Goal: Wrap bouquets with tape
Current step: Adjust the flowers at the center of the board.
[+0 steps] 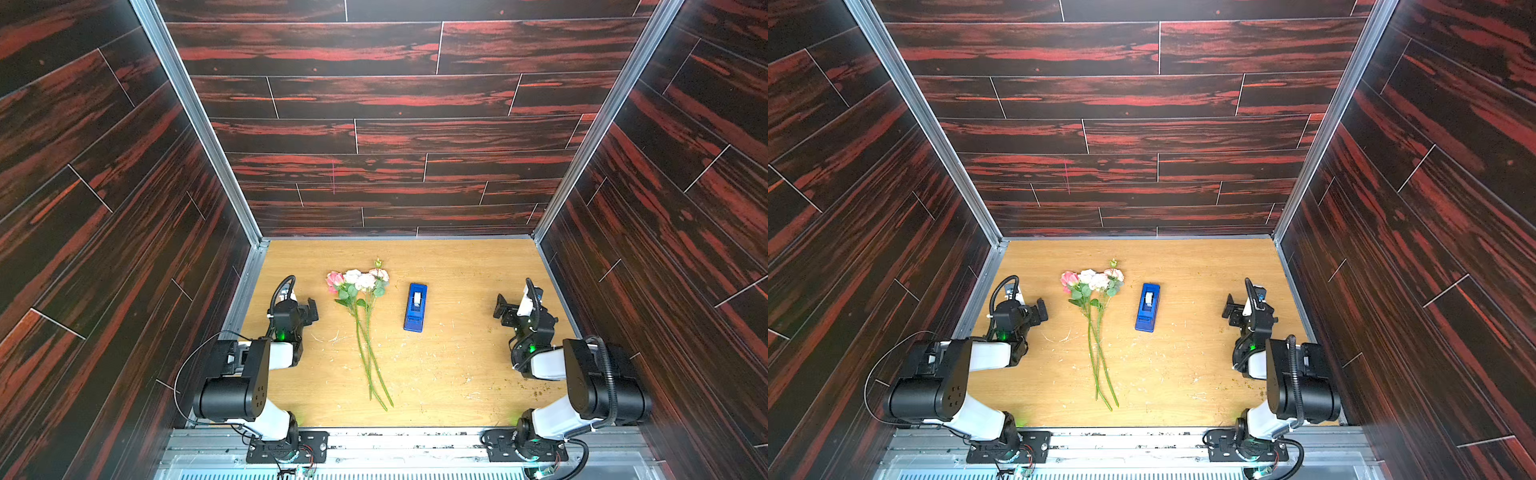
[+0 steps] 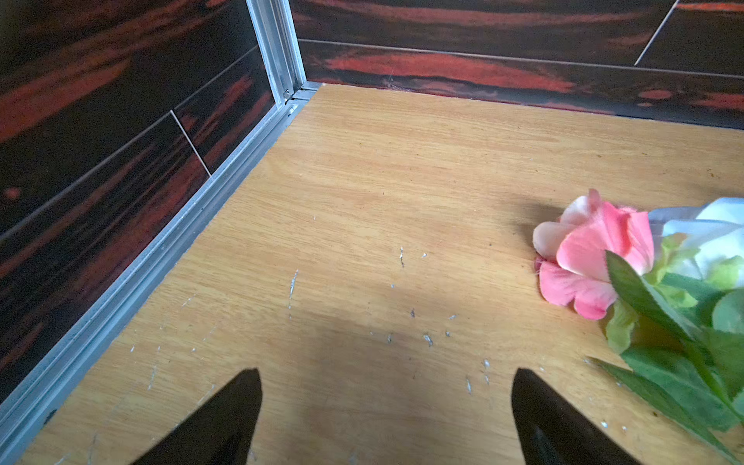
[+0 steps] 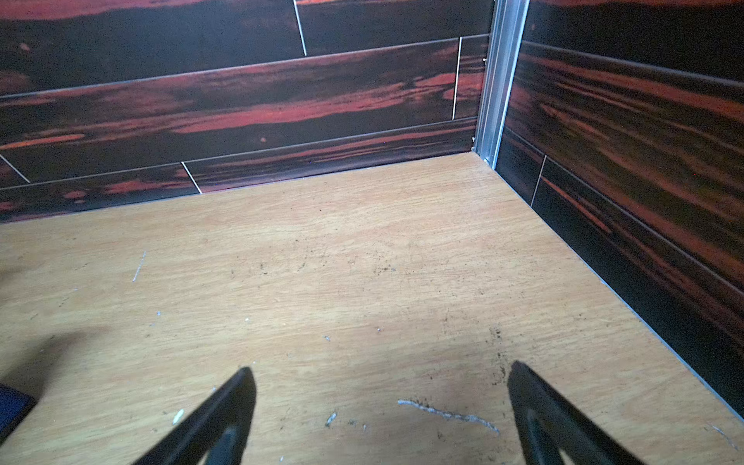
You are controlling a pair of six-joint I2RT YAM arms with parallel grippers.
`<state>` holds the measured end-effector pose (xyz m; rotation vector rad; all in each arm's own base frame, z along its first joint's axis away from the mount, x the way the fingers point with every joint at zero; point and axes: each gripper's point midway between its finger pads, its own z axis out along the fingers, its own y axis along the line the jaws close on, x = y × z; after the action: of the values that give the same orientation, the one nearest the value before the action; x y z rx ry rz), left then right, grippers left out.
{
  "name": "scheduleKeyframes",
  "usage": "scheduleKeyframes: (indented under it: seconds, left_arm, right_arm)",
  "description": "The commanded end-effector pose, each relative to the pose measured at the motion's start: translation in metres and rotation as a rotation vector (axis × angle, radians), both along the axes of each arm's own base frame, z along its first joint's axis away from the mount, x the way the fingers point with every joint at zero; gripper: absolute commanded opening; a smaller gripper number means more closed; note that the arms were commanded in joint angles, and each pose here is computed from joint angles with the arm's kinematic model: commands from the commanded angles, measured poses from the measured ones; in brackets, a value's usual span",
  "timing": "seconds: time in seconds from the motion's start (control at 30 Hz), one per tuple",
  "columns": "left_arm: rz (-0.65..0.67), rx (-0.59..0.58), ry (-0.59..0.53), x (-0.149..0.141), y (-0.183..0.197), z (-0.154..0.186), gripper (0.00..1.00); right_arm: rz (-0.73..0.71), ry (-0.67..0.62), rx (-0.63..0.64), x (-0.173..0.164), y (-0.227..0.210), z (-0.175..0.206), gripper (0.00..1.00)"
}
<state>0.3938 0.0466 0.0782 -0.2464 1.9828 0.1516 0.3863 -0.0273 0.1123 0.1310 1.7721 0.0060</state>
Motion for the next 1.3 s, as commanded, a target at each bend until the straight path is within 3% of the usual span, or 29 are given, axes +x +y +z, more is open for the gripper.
scheduleKeyframes:
  seconds: [0.0,1.27]
  left_arm:
    - [-0.007,-0.012,-0.039,0.0035,-0.0007,0.0133,1.0]
    - [0.001,-0.015,-0.036,0.0043,0.0012,0.0127,1.0]
  right_arm:
    - [-0.006,-0.021,-0.003,0.0037,-0.0006,0.0042,0.99]
    - [0.0,-0.016,0.003,0.0043,-0.0003,0.0028,0.98]
